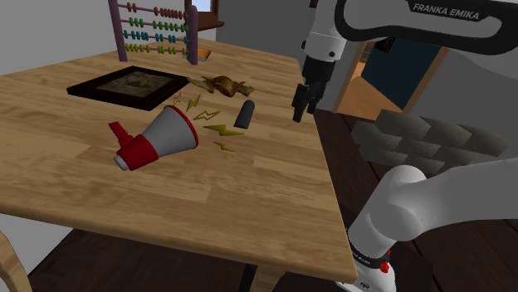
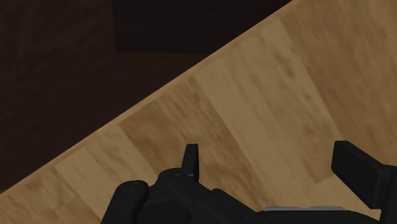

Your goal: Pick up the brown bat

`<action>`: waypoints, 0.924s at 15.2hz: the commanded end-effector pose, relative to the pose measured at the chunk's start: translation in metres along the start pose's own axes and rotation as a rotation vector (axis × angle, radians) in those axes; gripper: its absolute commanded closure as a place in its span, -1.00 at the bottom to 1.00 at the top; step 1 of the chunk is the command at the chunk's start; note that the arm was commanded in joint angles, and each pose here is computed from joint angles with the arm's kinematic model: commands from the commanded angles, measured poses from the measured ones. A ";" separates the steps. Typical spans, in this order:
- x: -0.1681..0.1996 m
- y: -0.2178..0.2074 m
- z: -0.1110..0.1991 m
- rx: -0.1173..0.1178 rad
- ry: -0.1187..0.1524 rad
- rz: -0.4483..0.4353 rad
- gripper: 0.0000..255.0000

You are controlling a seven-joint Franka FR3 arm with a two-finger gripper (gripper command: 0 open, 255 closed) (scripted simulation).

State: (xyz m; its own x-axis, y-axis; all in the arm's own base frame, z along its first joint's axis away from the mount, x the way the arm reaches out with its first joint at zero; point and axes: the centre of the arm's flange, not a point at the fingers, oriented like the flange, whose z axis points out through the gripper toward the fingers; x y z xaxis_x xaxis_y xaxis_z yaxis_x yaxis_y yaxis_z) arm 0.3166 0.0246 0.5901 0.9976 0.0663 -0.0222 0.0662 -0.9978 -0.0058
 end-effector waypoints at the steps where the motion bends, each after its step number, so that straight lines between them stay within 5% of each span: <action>1: 0.000 0.000 0.000 0.000 0.000 0.000 -1.00; 14: 0.159 -0.026 0.000 -0.320 0.050 -0.130 -1.00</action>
State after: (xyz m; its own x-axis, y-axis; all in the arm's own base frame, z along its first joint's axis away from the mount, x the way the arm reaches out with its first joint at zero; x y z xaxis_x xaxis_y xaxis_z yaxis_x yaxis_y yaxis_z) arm 0.4593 0.0594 0.5858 0.9819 0.1896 0.0059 0.1802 -0.9419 0.2834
